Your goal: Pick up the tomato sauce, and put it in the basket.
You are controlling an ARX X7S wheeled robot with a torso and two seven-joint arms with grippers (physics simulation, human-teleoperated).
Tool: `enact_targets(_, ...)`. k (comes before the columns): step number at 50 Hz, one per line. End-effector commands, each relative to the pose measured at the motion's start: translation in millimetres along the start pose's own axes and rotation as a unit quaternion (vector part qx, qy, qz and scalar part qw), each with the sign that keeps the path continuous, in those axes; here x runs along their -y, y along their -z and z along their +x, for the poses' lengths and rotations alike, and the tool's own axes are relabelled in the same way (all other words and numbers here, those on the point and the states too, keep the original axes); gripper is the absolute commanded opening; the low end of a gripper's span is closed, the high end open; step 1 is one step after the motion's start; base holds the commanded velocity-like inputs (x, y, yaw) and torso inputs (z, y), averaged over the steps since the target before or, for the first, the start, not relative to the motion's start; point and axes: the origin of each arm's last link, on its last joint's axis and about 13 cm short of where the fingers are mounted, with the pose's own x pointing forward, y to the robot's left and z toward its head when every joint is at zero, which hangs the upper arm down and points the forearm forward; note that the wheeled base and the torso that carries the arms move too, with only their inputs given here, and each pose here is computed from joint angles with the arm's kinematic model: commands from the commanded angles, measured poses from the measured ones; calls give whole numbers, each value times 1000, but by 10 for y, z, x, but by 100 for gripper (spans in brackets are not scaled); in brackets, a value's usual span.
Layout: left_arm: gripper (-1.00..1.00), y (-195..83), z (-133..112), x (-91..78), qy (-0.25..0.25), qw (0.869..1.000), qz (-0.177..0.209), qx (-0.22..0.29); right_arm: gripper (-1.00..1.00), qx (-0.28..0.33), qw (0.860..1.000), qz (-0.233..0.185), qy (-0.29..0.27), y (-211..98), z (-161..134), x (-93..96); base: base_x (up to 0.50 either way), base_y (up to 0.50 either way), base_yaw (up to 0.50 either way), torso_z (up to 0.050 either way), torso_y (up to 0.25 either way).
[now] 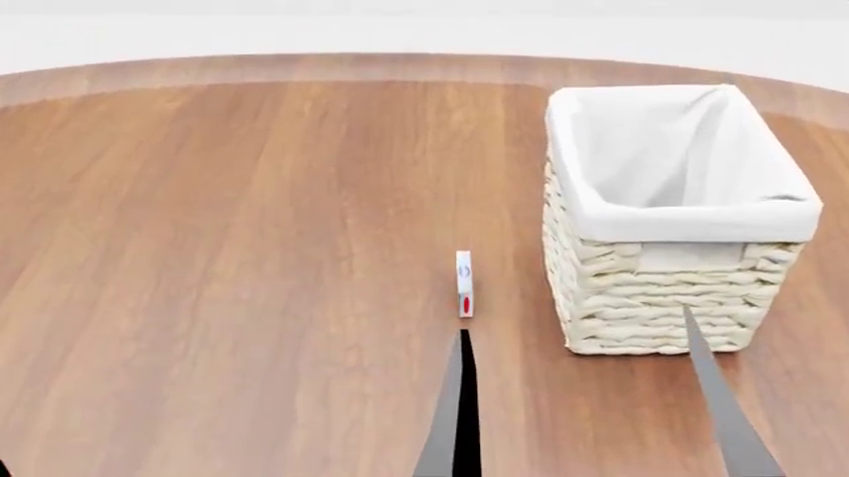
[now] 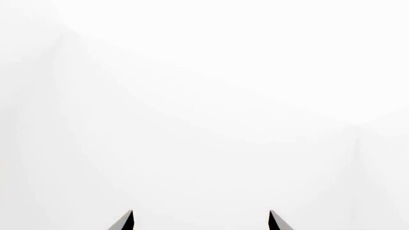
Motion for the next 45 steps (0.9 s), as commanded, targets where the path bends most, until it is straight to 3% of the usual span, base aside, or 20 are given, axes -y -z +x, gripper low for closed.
enact_targets(1,100,17,2,1,0,1000,0,-2,100,-3,1000,1,-1,10,-2,-4,258,0,0,0,0)
enact_targets(34,100,21,2,4,1,1000,1,-3,100,-2,1000,-3,-2,35,-7,-20,270,0,0,0,0)
enact_targets(45,100,27,-10,0,0,1000,0,-4,100,-13,1000,2,-6,68,-10,-34,0,0,0,0,0)
